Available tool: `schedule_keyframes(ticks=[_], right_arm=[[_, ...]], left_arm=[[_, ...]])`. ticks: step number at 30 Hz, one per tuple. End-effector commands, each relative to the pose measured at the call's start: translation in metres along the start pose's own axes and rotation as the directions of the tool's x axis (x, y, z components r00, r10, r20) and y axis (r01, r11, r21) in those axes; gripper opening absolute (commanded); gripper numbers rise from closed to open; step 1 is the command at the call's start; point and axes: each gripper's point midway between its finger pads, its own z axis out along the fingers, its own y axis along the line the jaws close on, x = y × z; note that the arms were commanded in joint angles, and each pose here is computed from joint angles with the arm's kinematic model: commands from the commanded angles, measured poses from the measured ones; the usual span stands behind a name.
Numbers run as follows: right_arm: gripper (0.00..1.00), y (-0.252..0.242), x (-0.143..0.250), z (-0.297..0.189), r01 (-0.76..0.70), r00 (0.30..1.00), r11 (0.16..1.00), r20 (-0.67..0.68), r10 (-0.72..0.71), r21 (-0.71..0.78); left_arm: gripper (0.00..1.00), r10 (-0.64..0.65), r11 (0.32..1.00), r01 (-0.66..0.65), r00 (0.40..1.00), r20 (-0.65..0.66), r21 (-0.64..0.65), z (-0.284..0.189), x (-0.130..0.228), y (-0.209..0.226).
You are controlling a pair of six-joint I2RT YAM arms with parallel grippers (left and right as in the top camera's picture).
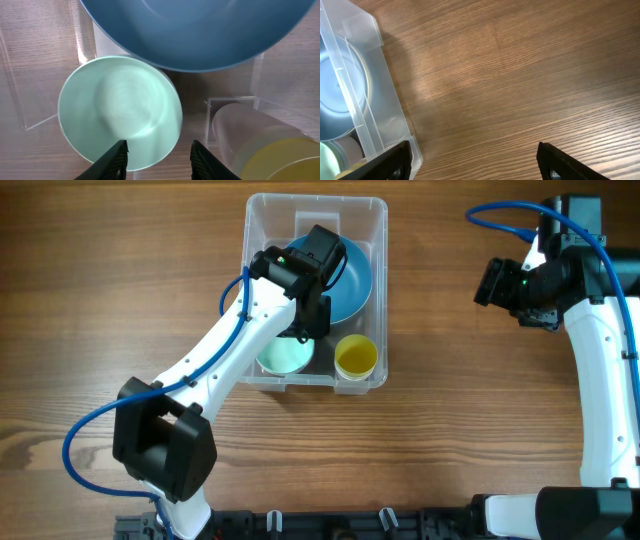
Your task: Pack container
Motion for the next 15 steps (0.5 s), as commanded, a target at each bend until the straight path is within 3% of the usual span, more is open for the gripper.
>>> schedule_keyframes(ticks=[1,3,4,5,6,7,8,13,15], right_arm=[[0.81,0.002,0.002,0.006,0.014,1.000,1.000,-0.024,-0.014,-0.009],[0.74,0.003,0.002,0.006,0.015,1.000,1.000,-0.022,-0.015,-0.010],[0.57,0.003,0.002,0.006,0.018,1.000,1.000,-0.020,-0.018,-0.011],[0.44,0.003,0.001,0.007,0.018,1.000,1.000,-0.019,-0.018,-0.012],[0.33,0.004,0.001,0.008,0.020,1.000,1.000,-0.019,-0.021,-0.012],[0.28,0.005,0.000,0.009,0.022,1.000,1.000,-0.022,-0.022,-0.012],[0.26,0.008,0.001,0.013,0.030,0.999,0.999,-0.029,-0.030,-0.013],[0.26,0.031,0.000,0.040,0.100,0.993,0.995,-0.062,-0.101,-0.025],[0.16,0.041,-0.003,0.053,0.122,0.990,0.992,-0.064,-0.124,-0.032]], left_arm=[[0.40,-0.004,0.999,0.005,1.000,0.024,-0.047,-0.011,-0.003,0.015],[0.31,-0.022,0.996,0.023,1.000,0.014,-0.086,-0.019,0.002,0.032],[0.24,-0.032,0.995,0.031,0.999,-0.013,-0.092,-0.021,0.007,0.038],[0.22,-0.038,0.995,0.034,0.998,-0.045,-0.093,-0.021,0.014,0.041],[0.20,-0.046,0.994,0.037,0.995,-0.087,-0.098,-0.022,0.023,0.046],[0.08,-0.054,0.992,0.041,0.992,-0.116,-0.115,-0.023,0.029,0.051],[0.04,-0.065,0.991,0.050,0.990,-0.125,-0.122,-0.023,0.030,0.056],[0.08,-0.159,0.985,0.160,0.987,0.031,-0.059,-0.036,-0.006,0.070],[0.04,-0.206,0.977,0.211,0.972,0.113,-0.039,-0.050,-0.022,0.085]])
